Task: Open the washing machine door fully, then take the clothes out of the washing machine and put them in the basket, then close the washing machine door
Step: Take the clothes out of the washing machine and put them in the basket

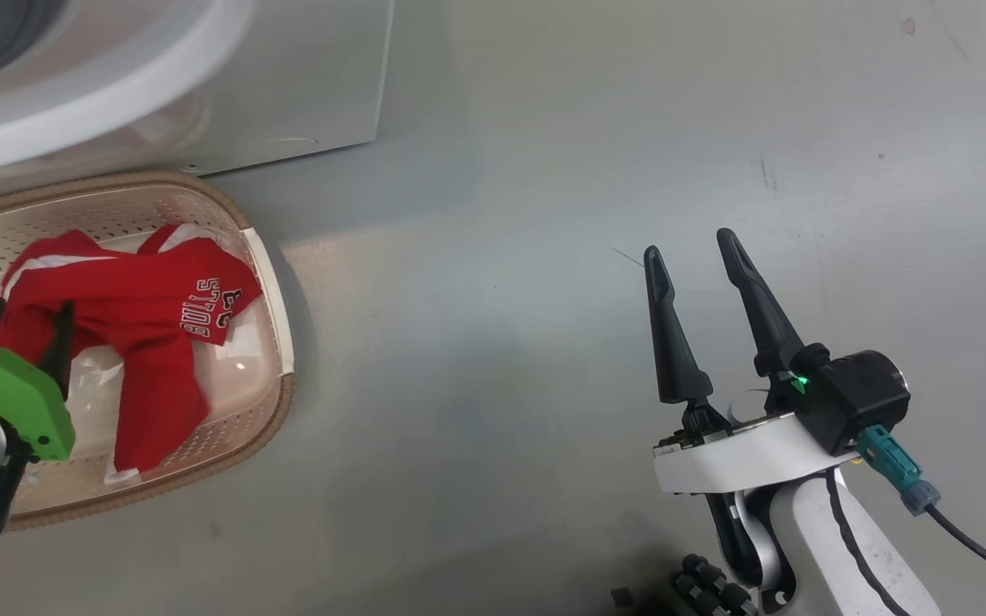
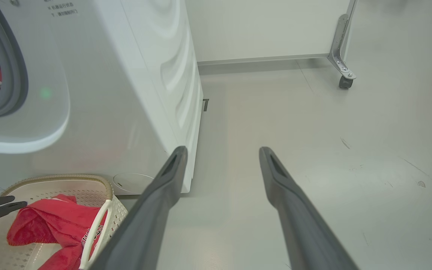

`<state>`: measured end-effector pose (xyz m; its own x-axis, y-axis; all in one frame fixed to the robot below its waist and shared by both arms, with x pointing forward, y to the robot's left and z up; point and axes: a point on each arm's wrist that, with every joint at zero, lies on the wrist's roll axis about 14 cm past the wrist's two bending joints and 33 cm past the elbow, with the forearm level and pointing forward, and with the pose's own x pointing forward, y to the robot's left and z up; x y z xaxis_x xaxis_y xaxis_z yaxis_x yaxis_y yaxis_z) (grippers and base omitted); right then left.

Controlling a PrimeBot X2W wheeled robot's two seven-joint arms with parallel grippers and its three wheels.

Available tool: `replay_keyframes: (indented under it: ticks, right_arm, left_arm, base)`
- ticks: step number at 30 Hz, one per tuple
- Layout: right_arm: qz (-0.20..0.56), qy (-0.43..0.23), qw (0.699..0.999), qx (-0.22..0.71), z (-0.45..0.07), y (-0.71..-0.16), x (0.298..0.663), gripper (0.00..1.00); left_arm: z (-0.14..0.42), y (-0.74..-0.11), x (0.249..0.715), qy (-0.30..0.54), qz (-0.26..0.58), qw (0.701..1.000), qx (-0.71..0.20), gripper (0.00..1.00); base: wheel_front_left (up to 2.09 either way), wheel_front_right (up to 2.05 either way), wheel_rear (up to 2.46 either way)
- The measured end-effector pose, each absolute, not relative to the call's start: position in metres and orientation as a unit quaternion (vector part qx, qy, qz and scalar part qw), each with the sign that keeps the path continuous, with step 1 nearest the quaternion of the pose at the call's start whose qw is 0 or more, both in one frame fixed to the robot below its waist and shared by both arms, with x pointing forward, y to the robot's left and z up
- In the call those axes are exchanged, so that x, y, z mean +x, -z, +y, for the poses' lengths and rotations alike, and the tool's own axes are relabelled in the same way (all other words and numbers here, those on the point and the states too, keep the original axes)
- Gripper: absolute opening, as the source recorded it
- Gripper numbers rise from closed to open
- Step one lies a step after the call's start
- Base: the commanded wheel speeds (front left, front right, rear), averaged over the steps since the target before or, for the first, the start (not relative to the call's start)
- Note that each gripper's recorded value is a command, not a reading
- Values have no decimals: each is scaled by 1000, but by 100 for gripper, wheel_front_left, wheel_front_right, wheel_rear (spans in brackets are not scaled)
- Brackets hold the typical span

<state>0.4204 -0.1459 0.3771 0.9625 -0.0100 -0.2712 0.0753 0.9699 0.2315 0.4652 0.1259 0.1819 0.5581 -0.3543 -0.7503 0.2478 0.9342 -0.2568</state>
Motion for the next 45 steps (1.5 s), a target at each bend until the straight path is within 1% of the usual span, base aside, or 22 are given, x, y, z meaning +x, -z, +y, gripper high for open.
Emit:
replay_keyframes:
  ticks: [8, 15, 28, 34, 40, 45]
  right_arm:
    - [122, 15, 985, 122, -143, -386, 424, 100]
    - [100, 15, 988, 121, -146, -400, 429, 100]
    - [71, 2, 990, 123, -139, -425, 430, 100]
    - [60, -11, 990, 127, -131, -435, 427, 100]
    - [62, -23, 989, 131, -124, -439, 416, 100]
    - [54, -34, 989, 135, -120, -448, 407, 100]
  left_arm:
    - [122, -197, 466, 180, 422, 887, -56, 100]
    - [111, -224, 470, 201, 378, 902, -54, 100]
    - [107, -283, 471, 213, 313, 924, -51, 100]
    - [120, -320, 475, 194, 268, 942, -58, 100]
    - [138, -348, 465, 160, 240, 954, -85, 100]
    - [152, -396, 475, 141, 173, 969, -102, 100]
  base:
    - [0, 0, 0]
    - [0, 0, 0]
    - [0, 0, 0]
    - [0, 0, 0]
    - [0, 0, 0]
    - [0, 0, 0]
